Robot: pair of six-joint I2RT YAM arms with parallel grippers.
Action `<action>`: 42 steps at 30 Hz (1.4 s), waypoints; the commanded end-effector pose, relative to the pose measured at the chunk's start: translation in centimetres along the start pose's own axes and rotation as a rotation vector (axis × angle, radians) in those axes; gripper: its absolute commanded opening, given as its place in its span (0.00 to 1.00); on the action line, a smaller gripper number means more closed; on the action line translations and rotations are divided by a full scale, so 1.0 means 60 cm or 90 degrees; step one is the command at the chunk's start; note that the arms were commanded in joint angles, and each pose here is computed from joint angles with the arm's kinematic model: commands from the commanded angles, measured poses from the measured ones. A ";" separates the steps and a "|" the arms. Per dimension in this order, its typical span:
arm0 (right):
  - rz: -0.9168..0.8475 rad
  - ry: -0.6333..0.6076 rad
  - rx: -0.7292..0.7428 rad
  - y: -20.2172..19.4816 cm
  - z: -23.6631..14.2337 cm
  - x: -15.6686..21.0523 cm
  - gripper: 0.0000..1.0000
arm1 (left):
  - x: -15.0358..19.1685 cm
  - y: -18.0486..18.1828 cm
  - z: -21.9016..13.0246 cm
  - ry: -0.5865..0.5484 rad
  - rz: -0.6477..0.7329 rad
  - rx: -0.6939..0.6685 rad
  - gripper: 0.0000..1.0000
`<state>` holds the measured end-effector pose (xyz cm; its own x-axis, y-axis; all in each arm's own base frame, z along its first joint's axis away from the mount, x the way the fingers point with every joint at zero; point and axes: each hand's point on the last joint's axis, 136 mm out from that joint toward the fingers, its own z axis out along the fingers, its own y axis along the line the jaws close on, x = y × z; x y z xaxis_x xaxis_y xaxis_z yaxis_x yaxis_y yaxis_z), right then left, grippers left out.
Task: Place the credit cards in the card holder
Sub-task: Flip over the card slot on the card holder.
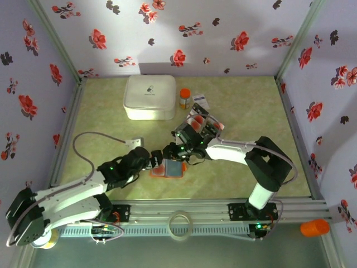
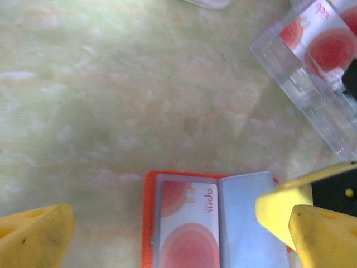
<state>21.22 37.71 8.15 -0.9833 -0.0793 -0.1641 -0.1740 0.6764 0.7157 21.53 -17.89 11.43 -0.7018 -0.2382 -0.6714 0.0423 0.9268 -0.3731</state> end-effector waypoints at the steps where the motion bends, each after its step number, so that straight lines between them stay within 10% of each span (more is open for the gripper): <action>1: 0.001 0.003 -0.014 0.027 0.020 -0.007 0.32 | 0.005 0.046 -0.007 -0.004 -0.004 -0.049 1.00; 42: 0.025 -0.013 0.013 0.007 0.056 -0.039 0.30 | 0.083 0.076 0.036 0.080 0.005 -0.059 0.99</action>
<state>22.77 41.25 5.13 -0.9907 -0.0676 -0.1185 -0.1320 0.6935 0.7083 19.95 -15.37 5.75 -0.7784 -0.1944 -0.5970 -0.0105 0.9548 -0.2972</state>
